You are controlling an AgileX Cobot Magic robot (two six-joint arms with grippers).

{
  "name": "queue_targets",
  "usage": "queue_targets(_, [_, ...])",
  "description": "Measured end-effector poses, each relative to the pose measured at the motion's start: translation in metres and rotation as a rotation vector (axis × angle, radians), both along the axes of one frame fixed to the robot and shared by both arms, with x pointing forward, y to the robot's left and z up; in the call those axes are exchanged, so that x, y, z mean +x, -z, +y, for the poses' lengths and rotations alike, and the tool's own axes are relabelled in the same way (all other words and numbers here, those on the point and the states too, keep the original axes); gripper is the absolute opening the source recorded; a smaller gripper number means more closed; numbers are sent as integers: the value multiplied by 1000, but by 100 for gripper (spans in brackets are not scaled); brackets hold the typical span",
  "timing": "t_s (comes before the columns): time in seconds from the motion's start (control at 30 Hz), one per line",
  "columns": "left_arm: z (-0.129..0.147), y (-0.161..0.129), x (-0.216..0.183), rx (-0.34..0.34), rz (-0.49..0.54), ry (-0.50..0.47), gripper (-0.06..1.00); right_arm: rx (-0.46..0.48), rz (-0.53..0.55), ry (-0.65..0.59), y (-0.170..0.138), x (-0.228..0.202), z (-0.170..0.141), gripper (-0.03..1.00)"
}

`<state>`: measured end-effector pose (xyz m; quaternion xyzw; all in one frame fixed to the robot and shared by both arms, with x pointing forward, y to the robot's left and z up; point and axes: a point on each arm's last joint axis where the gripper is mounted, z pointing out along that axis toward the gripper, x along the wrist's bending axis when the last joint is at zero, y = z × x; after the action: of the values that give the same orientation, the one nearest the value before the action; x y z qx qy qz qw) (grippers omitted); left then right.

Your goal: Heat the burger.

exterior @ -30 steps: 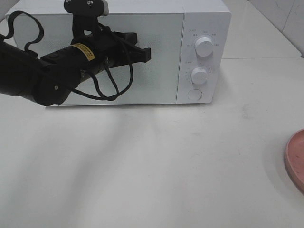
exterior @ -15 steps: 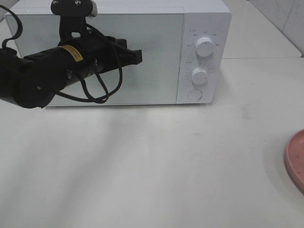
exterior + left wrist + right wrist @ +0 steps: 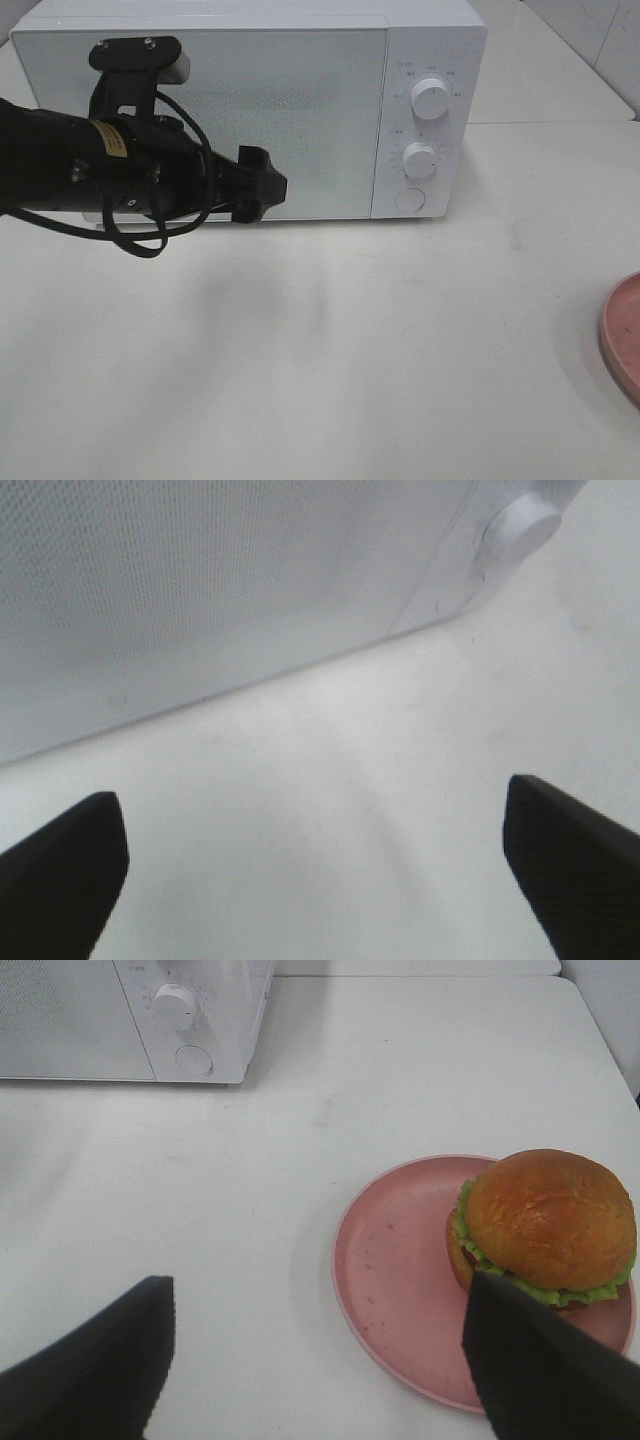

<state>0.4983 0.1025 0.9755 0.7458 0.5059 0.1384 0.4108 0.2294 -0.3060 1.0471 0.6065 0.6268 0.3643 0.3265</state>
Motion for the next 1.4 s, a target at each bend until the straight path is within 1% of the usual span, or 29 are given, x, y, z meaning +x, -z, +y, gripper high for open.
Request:
queue_targets(0.03, [2,-1,-3,18,27,7,97,0,0,0,0,0,0,76])
queue_targets(0.07, [2,-1,-3,18,27,7,97,0,0,0,0,0,0,76])
queue_targets(0.1, [6,-3,-11,70,80,31,98,0,0,0,0,0,0,76])
queue_targets(0.13, [6,-3,-11,70,80,31,98,0,0,0,0,0,0,76])
queue_targets(0.17, [11,-7,-18,123,116,57,99,0,0,0,0,0,0,76])
queue_targets(0.2, [14,-9,-21,149,130,70,99,0,0,0,0,0,0,76])
queue_targets(0.23, [14,-9,-21,149,130,70,99,0,0,0,0,0,0,76])
queue_targets(0.3, [26,-18,-35,246,189,104,99,0,0,0,0,0,0,76])
queue_targets(0.33, [26,-18,-35,246,189,104,99,0,0,0,0,0,0,76])
queue_targets(0.43, [31,-23,-41,288,208,116,99,0,0,0,0,0,0,76])
queue_targets(0.47, [37,-28,-46,314,222,113,99,0,0,0,0,0,0,76])
queue_targets(0.5, [43,-31,-48,326,256,90,99,0,0,0,0,0,0,76])
queue_targets(0.57, [48,-31,-49,332,278,72,99,0,0,0,0,0,0,76])
queue_targets(0.6, [59,-31,-48,346,328,29,99,0,0,0,0,0,0,76])
queue_targets(0.7, [66,-31,-46,351,355,0,99,0,0,0,0,0,0,76])
queue_targets(0.77, [97,-28,-40,378,464,-107,99,0,0,0,0,0,0,76])
queue_targets(0.8, [97,-28,-40,378,464,-107,99,0,0,0,0,0,0,76])
queue_targets(0.83, [105,-28,-39,385,495,-130,99,0,0,0,0,0,0,76])
queue_targets(0.87, [121,-26,-39,401,556,-169,99,0,0,0,0,0,0,76])
queue_targets(0.97, [128,-26,-39,407,589,-188,99,0,0,0,0,0,0,76])
queue_targets(1.03, [153,-26,-44,417,701,-252,99,0,0,0,0,0,0,76])
queue_targets(1.07, [153,-26,-44,417,701,-252,99,0,0,0,0,0,0,76])
queue_targets(1.13, [165,-32,-52,401,763,-293,99,0,0,0,0,0,0,76])
queue_targets(1.17, [165,-32,-52,401,763,-293,99,0,0,0,0,0,0,76])
queue_targets(1.2, [167,-34,-55,392,780,-304,99,0,0,0,0,0,0,76])
queue_targets(1.23, [173,-42,-62,359,794,-322,99,0,0,0,0,0,0,76])
queue_targets(1.33, [174,-46,-66,335,790,-327,99,0,0,0,0,0,0,76])
queue_targets(1.37, [178,-54,-75,288,766,-331,99,0,0,0,0,0,0,76])
queue_targets(1.4, [182,-58,-86,258,742,-340,99,0,0,0,0,0,0,76])
